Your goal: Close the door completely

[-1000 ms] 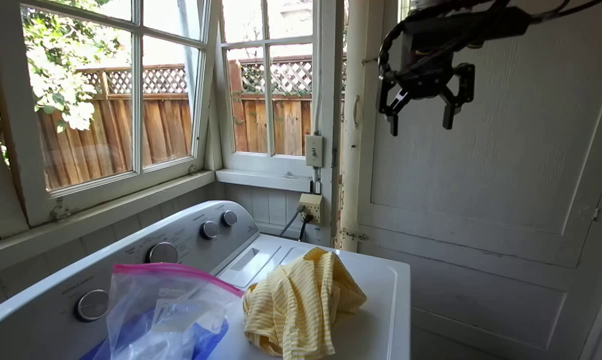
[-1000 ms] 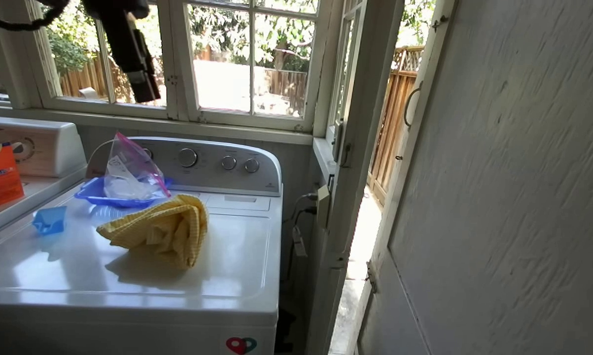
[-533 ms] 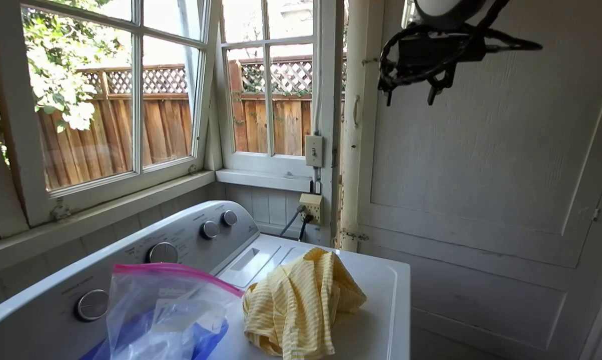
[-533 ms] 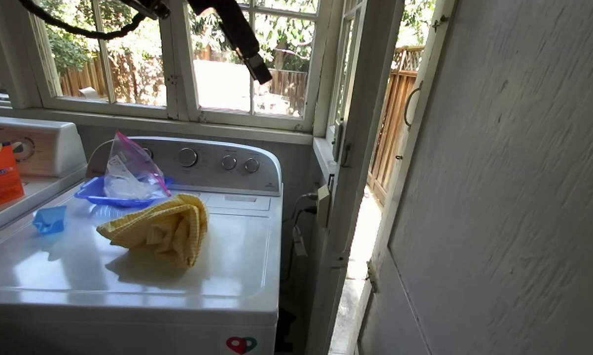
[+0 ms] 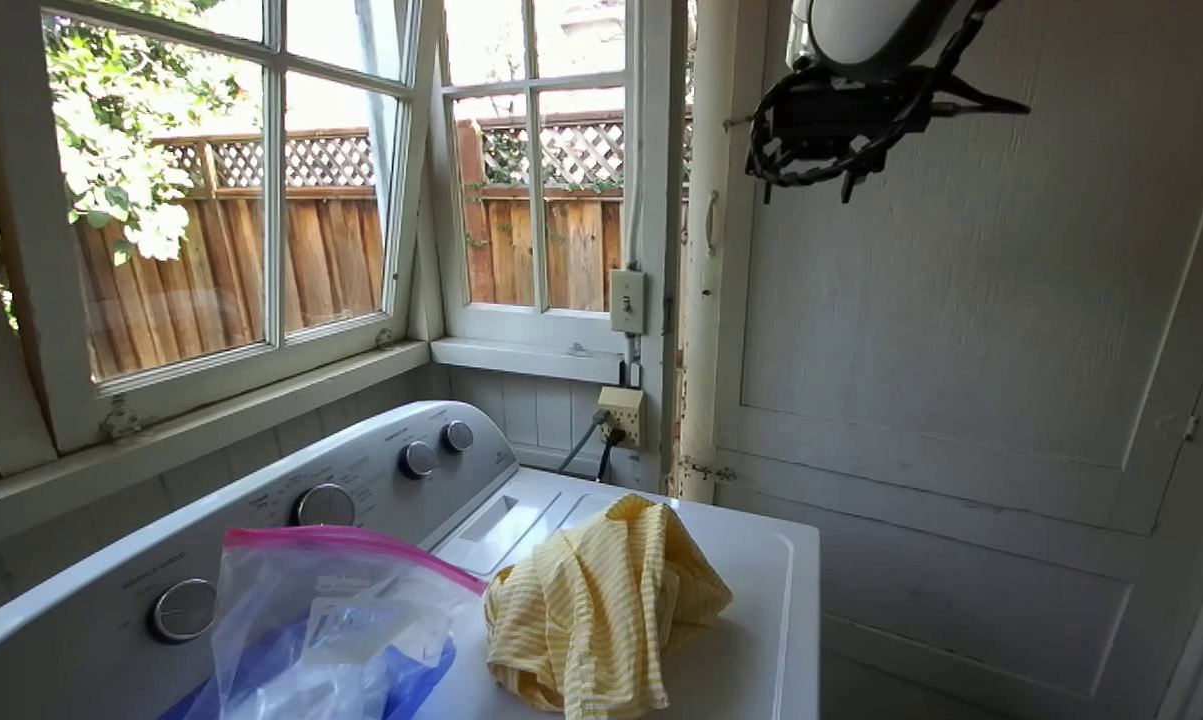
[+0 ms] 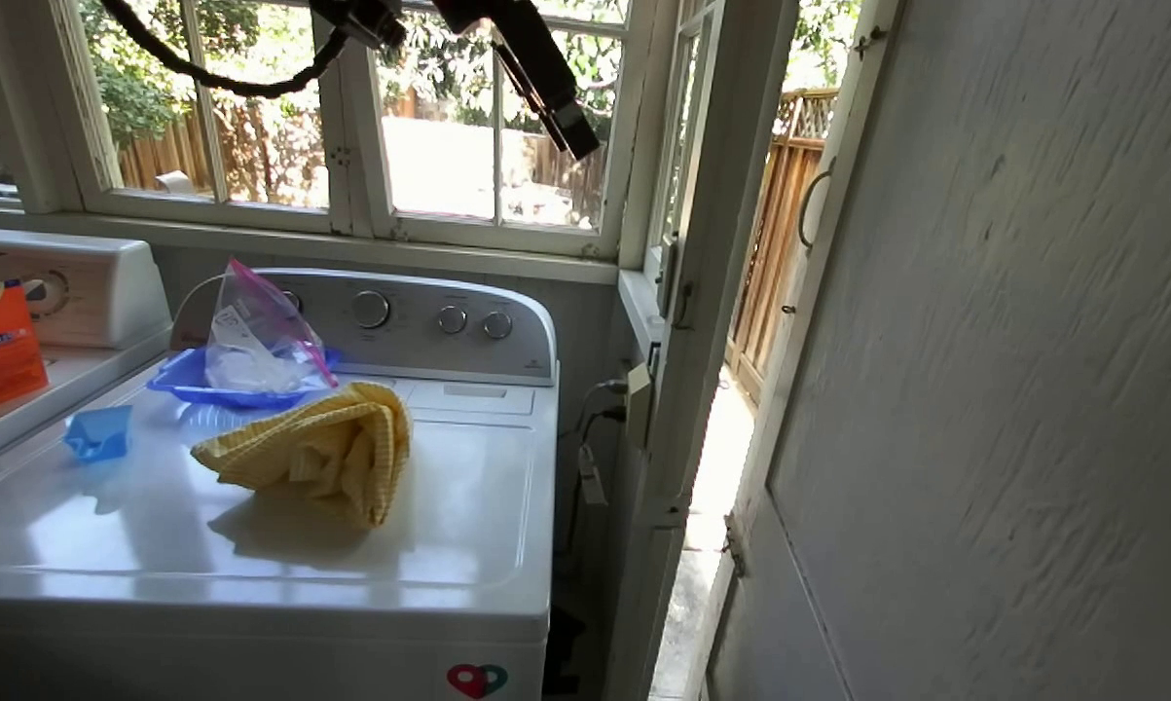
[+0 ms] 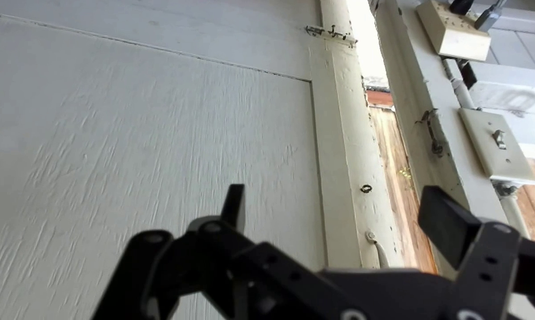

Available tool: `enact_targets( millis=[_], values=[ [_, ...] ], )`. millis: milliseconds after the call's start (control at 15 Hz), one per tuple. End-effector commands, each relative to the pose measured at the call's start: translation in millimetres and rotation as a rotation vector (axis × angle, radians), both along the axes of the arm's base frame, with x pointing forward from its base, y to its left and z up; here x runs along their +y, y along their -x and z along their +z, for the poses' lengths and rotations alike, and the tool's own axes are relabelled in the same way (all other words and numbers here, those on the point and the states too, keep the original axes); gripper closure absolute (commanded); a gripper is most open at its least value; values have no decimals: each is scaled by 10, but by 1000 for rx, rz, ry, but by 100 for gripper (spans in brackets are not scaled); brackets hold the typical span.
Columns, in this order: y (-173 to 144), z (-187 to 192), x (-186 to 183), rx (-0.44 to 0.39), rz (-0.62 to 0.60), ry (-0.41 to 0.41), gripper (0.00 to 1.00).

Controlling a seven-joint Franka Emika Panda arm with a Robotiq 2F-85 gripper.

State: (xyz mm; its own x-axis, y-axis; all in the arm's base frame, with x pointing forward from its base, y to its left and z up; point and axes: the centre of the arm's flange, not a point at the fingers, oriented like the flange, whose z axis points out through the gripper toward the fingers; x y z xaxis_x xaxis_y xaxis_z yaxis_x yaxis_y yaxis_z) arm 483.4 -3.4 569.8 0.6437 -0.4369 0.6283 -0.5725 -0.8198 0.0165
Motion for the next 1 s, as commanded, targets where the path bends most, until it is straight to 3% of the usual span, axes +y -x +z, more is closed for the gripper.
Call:
enact_targets(
  millis=[0, 600, 933],
  values=[
    [0, 1, 3, 0, 0, 0, 0],
    [-1005, -285, -412, -222, -90, 72, 0],
    [-1598, -379, -569, -313, -158, 55, 0]
  ],
)
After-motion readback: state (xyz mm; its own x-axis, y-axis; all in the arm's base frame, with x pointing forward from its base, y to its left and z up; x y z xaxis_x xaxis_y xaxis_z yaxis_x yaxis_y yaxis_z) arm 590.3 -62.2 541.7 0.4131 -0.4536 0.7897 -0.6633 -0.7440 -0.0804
